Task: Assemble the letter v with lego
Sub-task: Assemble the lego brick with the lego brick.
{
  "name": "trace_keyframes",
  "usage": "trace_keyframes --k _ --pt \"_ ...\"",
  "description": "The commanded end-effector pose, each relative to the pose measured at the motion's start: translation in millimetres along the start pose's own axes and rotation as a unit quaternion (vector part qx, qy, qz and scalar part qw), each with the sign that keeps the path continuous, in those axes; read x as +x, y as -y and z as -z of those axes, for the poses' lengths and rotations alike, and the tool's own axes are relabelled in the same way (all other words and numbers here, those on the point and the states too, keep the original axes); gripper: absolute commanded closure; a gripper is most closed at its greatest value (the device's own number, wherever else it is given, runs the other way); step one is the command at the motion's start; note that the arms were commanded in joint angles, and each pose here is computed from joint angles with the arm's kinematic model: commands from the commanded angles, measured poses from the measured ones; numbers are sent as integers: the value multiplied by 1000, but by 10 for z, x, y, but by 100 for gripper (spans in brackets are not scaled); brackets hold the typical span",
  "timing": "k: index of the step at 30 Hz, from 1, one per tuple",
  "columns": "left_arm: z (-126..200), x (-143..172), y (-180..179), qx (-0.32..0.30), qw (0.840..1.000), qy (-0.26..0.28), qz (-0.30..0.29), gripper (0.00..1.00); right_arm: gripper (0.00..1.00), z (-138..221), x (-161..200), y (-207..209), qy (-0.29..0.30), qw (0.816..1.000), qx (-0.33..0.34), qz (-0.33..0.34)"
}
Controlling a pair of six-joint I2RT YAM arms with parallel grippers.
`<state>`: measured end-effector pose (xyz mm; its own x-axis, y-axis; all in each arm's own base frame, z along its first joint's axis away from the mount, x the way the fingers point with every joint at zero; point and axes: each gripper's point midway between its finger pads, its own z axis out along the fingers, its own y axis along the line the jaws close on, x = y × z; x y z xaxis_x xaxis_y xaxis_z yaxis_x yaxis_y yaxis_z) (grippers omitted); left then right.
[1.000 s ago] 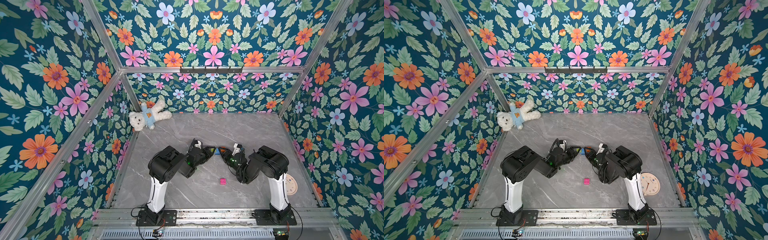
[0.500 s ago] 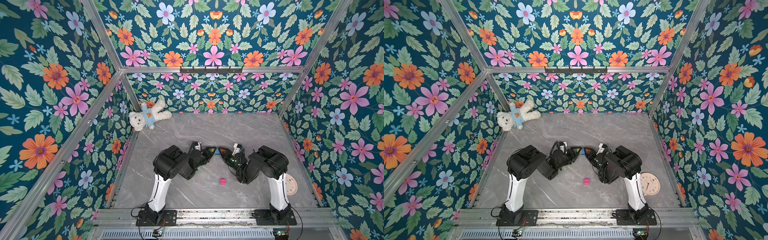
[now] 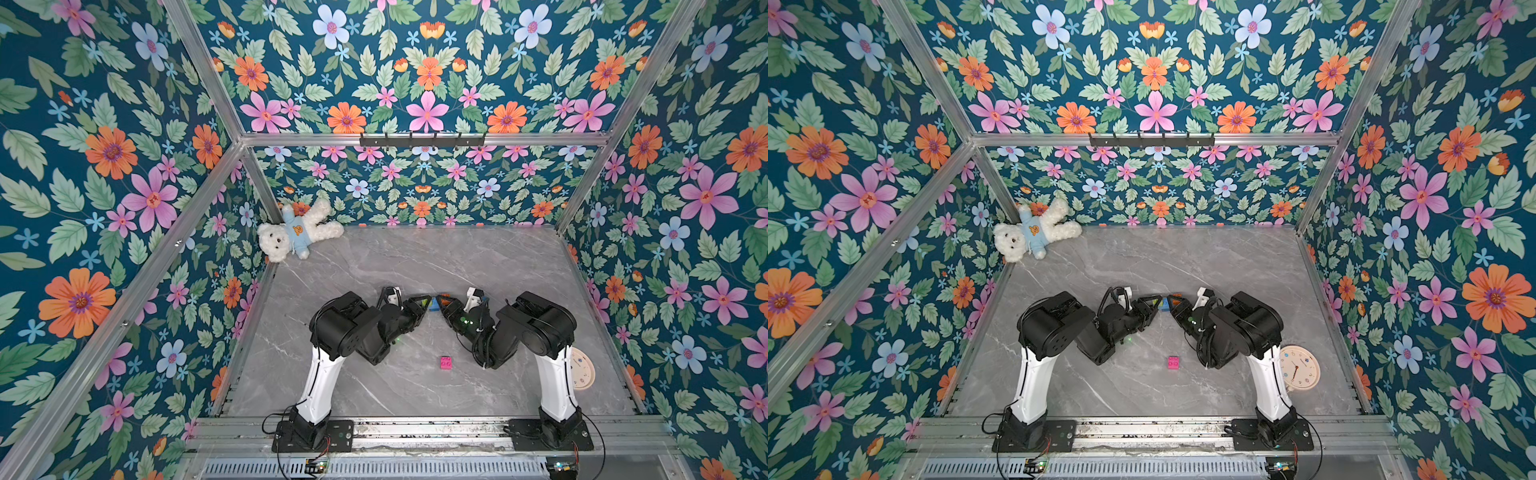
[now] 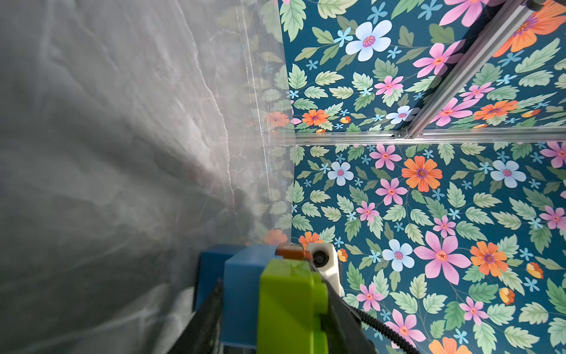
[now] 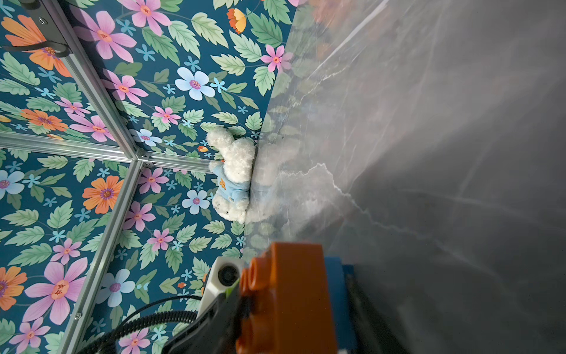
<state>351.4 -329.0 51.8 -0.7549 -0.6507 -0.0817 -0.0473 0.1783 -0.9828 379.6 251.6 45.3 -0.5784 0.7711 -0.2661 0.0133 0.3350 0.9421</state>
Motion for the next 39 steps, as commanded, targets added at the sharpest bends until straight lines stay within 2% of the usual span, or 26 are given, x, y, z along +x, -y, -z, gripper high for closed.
trace_keyframes --k 1,14,16,27,28,31,35,37,39 --pt "30 74 -423 -81 996 -11 16 63 85 36 88 395 -15 997 75 -2" --pt "16 89 -510 -98 995 -12 12 89 86 35 91 390 -15 997 74 -4" --pt "15 87 -519 -101 995 -12 10 99 86 33 90 388 -15 997 74 -3" --pt "12 94 -566 -117 993 -16 1 100 86 49 89 374 -14 997 75 0" --pt "9 97 -550 -116 993 -18 0 97 86 51 90 371 -14 997 76 2" --pt "9 93 -482 -108 994 -18 -9 78 86 60 90 357 -14 997 76 4" --pt "54 13 -354 -104 994 -9 -29 37 86 92 86 390 -14 996 90 -3" --pt "113 -59 -297 -100 994 0 -33 21 86 135 71 385 -10 995 96 -9" --pt "190 -166 -210 -88 995 12 -37 2 85 167 58 378 -11 993 114 -7"
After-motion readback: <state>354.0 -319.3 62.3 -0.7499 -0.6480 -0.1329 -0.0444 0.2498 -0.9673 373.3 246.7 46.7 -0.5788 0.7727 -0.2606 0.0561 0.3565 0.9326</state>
